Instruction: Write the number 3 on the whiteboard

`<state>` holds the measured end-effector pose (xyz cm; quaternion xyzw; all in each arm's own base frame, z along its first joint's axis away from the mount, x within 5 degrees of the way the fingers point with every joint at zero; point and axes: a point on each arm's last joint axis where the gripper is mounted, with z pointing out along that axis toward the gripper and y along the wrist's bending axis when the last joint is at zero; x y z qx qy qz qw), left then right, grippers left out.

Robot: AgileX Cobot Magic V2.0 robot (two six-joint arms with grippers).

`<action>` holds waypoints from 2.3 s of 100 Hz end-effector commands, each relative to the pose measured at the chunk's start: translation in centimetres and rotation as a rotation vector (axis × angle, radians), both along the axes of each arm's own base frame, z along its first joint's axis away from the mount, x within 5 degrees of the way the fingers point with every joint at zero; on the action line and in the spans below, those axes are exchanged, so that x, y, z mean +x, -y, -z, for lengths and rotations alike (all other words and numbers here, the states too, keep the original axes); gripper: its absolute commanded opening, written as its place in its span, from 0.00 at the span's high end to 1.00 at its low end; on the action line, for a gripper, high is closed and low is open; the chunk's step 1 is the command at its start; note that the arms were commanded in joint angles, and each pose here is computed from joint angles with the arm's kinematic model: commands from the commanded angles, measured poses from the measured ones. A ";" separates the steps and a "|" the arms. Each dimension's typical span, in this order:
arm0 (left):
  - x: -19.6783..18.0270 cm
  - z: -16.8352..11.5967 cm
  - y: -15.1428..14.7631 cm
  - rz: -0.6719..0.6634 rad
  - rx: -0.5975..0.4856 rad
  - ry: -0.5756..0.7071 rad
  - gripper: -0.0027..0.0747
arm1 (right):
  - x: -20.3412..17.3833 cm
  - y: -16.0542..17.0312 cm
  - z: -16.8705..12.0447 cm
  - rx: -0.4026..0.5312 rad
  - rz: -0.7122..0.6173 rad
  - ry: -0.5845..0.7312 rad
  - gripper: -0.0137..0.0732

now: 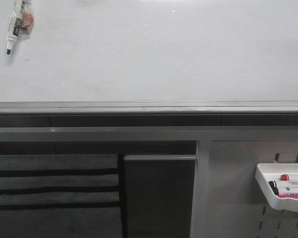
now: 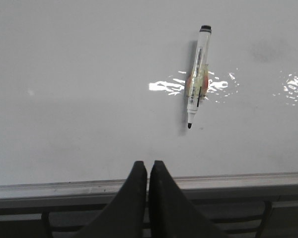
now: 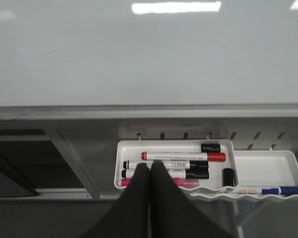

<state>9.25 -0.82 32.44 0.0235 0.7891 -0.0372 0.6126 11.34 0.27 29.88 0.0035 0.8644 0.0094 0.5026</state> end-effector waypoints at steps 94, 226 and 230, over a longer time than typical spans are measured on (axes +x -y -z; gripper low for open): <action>12.1 -2.0 5.0 0.199 0.077 -0.056 0.40 | 2.6 -7.3 -4.3 0.141 -0.451 0.131 0.45; 19.4 -0.4 7.0 0.233 0.185 -0.187 0.99 | 2.8 -9.1 -4.5 0.150 -0.535 0.131 0.45; 18.5 -0.9 7.0 0.257 0.227 -0.203 0.99 | 2.8 -9.1 -4.8 0.147 -0.536 0.122 0.45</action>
